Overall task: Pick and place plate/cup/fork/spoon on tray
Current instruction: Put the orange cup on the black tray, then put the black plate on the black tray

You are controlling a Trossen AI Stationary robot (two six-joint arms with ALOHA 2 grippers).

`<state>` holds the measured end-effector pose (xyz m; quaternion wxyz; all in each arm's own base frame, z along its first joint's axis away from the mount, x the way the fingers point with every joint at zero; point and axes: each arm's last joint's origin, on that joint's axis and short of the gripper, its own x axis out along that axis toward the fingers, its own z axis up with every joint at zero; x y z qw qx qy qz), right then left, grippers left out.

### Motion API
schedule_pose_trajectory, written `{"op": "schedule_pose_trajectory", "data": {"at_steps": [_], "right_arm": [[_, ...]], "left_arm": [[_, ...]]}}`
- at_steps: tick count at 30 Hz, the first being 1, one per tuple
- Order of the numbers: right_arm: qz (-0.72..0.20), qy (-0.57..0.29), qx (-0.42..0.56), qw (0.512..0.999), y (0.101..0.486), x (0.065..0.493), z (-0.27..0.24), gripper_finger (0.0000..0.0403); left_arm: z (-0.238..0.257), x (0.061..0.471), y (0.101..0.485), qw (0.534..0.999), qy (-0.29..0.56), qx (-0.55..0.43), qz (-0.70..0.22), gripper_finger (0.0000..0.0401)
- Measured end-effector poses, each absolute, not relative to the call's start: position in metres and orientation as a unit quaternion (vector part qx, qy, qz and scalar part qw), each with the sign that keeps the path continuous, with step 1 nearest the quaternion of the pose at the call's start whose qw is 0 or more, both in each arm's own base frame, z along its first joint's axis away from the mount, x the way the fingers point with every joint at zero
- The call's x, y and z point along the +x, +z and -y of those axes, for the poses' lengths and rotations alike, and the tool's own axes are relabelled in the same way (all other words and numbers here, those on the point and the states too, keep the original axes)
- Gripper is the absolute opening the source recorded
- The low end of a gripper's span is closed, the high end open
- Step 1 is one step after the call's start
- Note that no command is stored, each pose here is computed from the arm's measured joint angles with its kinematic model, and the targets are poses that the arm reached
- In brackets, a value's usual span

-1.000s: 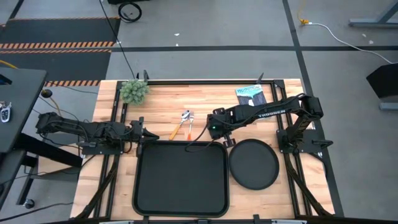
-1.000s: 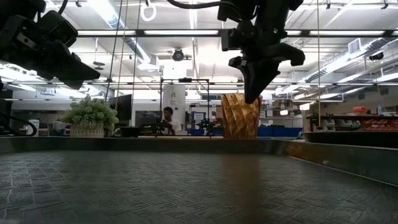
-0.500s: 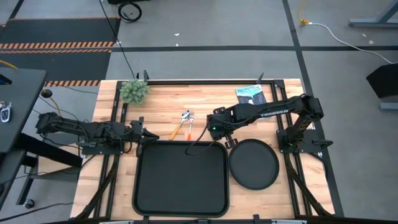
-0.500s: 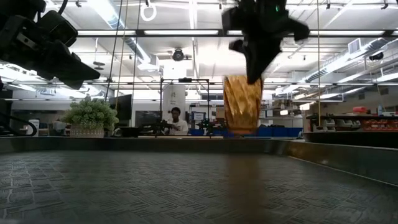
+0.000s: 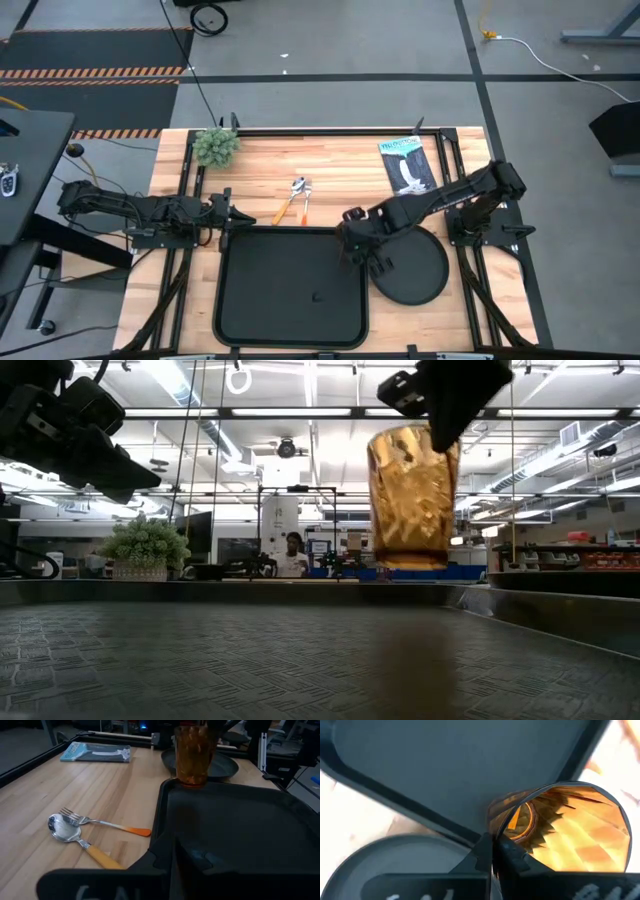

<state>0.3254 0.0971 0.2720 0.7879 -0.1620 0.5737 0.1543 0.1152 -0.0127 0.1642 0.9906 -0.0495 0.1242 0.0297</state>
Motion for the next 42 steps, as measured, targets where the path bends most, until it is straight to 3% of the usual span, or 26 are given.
{"op": "schedule_pose_trajectory", "data": {"at_steps": [21,29,36,42], "right_arm": [[-0.571,0.134,-0.141,0.798,0.238,0.326,-0.092,0.0054],[-0.571,0.135,-0.139,0.798,0.240,0.326,-0.094,0.0120],[-0.574,0.127,-0.124,0.799,0.267,0.325,-0.100,0.0185],[-0.598,0.093,-0.109,0.788,0.286,0.312,-0.103,0.0209]], "left_arm": [[0.013,0.115,0.164,0.991,0.030,-0.049,-0.124,0.0027],[0.013,0.115,0.164,0.991,0.029,-0.049,-0.124,0.0027],[0.013,0.115,0.164,0.991,0.030,-0.049,-0.124,0.0027],[0.013,0.115,0.164,0.991,0.029,-0.049,-0.124,0.0027]]}}
